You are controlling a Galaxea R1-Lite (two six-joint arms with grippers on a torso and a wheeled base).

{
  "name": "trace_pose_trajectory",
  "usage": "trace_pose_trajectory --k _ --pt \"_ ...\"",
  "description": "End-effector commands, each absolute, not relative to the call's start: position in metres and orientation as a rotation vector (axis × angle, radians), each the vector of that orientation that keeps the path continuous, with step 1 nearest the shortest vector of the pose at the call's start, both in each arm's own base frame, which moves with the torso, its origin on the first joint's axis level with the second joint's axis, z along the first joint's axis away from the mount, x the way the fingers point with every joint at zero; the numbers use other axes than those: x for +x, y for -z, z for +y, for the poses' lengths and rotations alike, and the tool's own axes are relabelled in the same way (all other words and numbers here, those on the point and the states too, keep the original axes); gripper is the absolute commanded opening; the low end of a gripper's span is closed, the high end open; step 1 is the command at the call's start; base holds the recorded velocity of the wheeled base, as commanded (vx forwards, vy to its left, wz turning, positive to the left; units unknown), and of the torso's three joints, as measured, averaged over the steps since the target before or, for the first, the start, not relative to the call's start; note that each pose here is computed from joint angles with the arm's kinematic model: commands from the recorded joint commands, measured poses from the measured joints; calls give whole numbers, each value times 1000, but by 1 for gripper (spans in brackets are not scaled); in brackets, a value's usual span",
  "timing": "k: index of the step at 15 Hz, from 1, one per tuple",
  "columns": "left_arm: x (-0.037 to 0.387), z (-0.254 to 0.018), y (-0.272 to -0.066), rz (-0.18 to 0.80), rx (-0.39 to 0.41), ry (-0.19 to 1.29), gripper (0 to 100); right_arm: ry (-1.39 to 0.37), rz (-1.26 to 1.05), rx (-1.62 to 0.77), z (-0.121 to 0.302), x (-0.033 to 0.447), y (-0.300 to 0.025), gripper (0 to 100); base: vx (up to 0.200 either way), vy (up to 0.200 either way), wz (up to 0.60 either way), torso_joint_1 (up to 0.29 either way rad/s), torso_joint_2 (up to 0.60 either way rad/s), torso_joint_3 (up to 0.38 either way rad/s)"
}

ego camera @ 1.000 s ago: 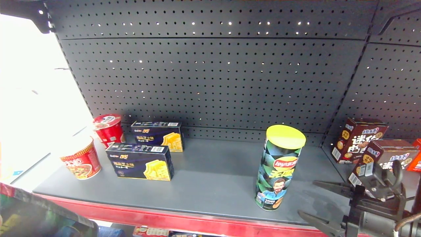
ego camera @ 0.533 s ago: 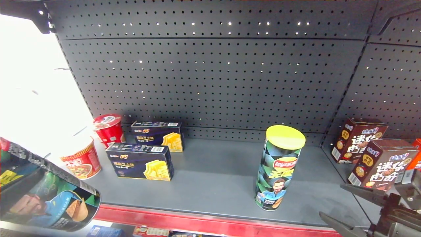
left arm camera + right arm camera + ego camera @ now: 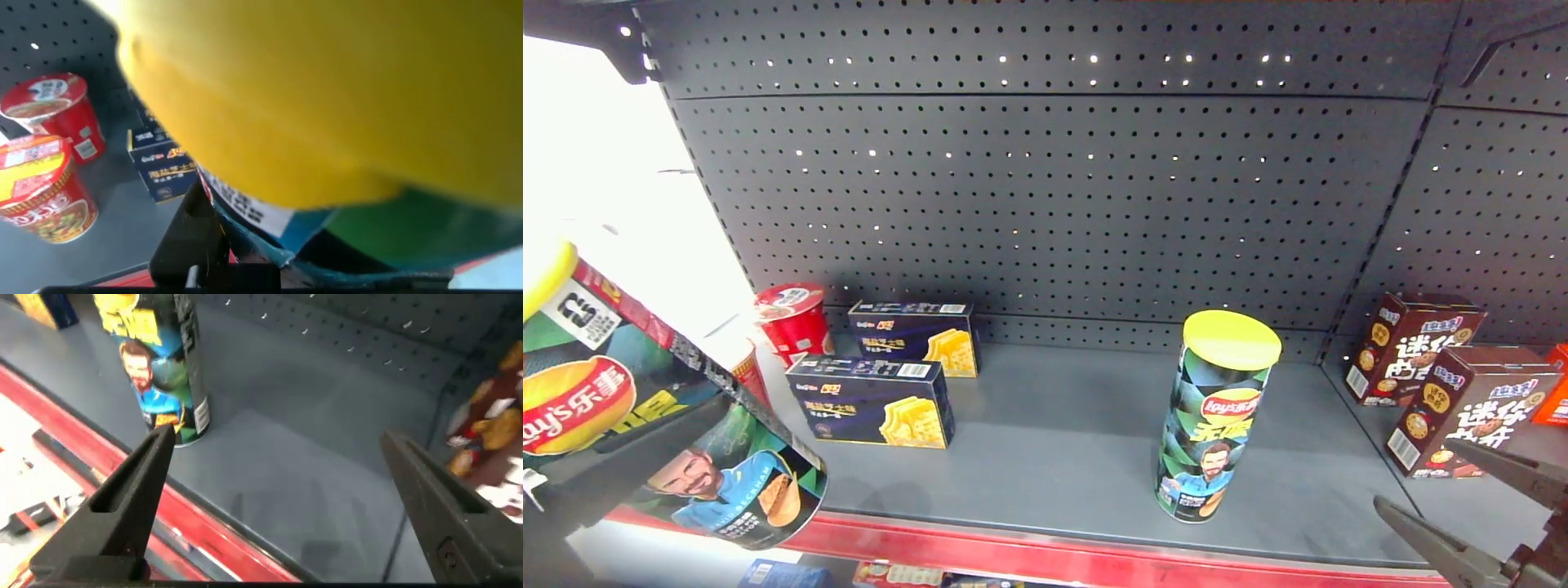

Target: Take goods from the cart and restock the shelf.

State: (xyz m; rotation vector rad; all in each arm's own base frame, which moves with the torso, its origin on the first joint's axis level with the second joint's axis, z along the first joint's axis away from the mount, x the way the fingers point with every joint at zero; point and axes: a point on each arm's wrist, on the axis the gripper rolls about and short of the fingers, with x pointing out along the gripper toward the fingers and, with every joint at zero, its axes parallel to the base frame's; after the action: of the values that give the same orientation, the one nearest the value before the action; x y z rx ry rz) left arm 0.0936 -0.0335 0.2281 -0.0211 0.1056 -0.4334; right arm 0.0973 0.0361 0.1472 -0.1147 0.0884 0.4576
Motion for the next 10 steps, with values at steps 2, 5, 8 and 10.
trace_pose_trajectory --k 2,5,8,10 --pt "106 -42 -224 156 3 469 0 -444 37 -137 28 73 -140 100 0 0 0 0 0 0" --pt "123 -52 -232 146 18 493 0 -378 12 -151 27 74 -145 100 0 0 0 0 0 0" --pt "132 -55 -242 111 32 496 0 -364 28 -158 26 73 -141 100 0 0 0 0 0 0" --pt "134 -59 -255 75 46 517 0 -347 43 -204 25 72 -137 100 0 0 0 0 0 0"
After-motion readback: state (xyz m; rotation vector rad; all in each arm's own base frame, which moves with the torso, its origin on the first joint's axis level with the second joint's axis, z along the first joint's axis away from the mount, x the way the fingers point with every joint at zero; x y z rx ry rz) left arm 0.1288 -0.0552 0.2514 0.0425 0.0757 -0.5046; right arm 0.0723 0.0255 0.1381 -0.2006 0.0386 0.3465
